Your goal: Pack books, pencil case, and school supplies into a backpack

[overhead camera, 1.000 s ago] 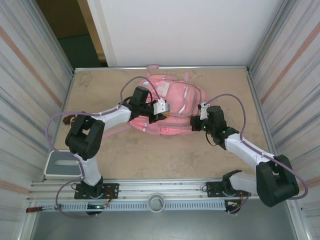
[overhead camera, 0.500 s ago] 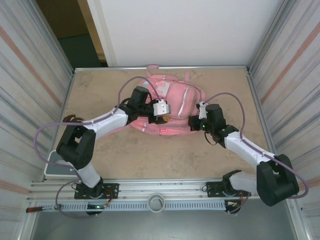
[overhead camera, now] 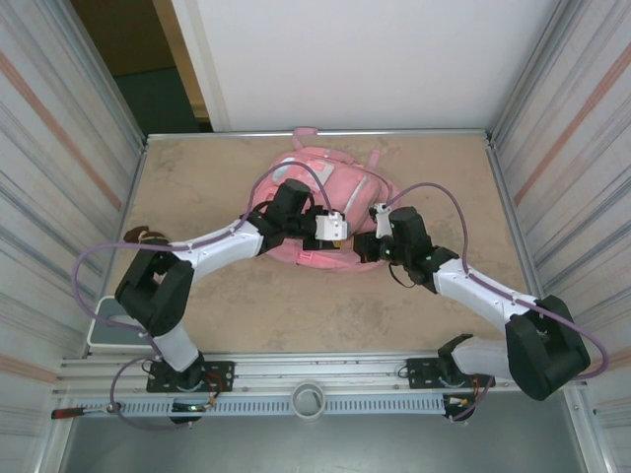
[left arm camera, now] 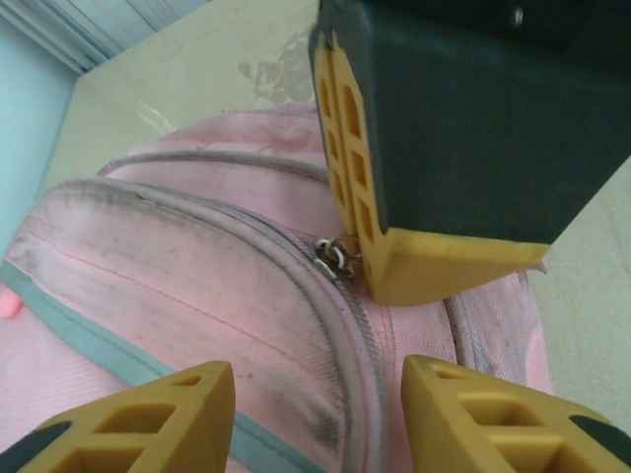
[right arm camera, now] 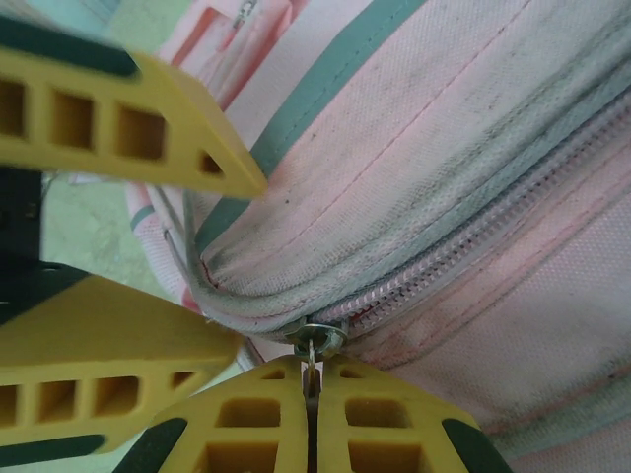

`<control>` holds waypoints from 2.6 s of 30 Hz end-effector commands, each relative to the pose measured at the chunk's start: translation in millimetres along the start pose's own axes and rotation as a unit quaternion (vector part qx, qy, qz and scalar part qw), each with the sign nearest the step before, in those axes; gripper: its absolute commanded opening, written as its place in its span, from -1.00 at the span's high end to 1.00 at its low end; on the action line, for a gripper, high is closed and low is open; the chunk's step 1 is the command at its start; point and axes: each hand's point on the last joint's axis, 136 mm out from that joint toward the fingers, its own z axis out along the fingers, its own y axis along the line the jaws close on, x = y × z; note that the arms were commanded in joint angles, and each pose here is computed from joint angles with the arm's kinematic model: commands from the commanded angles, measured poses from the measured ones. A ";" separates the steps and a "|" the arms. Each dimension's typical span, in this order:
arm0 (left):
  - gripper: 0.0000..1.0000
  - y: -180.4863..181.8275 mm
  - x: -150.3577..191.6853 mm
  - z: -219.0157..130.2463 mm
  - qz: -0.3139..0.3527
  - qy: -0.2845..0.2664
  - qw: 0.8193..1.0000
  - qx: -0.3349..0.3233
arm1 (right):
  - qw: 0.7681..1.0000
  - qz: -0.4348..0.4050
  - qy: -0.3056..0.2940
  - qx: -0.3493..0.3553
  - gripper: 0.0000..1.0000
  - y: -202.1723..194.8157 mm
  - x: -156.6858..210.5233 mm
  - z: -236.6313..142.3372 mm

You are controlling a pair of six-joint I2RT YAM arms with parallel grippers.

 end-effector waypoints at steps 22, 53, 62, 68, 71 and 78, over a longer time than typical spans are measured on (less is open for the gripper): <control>0.87 24.7 27.8 -54.8 -0.079 -0.082 0.993 -0.026 | 0.987 0.029 -0.004 0.161 1.00 -80.7 -27.6 -25.7; 0.19 5.8 -11.4 -0.5 -0.037 -0.020 0.999 -0.012 | 0.999 -0.003 -0.036 0.005 1.00 4.5 -33.5 -21.9; 0.71 7.5 1.0 -29.5 -0.060 -0.052 0.997 0.013 | 0.998 -0.007 -0.020 0.060 1.00 -32.7 -25.8 -29.2; 0.73 9.8 6.7 -60.4 -0.082 -0.104 0.991 0.019 | 0.990 0.010 -0.008 0.139 1.00 -66.4 -32.0 -27.2; 0.72 13.3 14.8 -67.7 -0.090 -0.107 0.990 0.014 | 0.984 0.019 -0.009 0.179 1.00 -80.3 -37.4 -26.0; 0.70 24.8 52.3 -80.5 -0.125 -0.087 0.988 -0.004 | 0.970 0.031 0.002 0.241 1.00 -105.1 -43.8 -26.8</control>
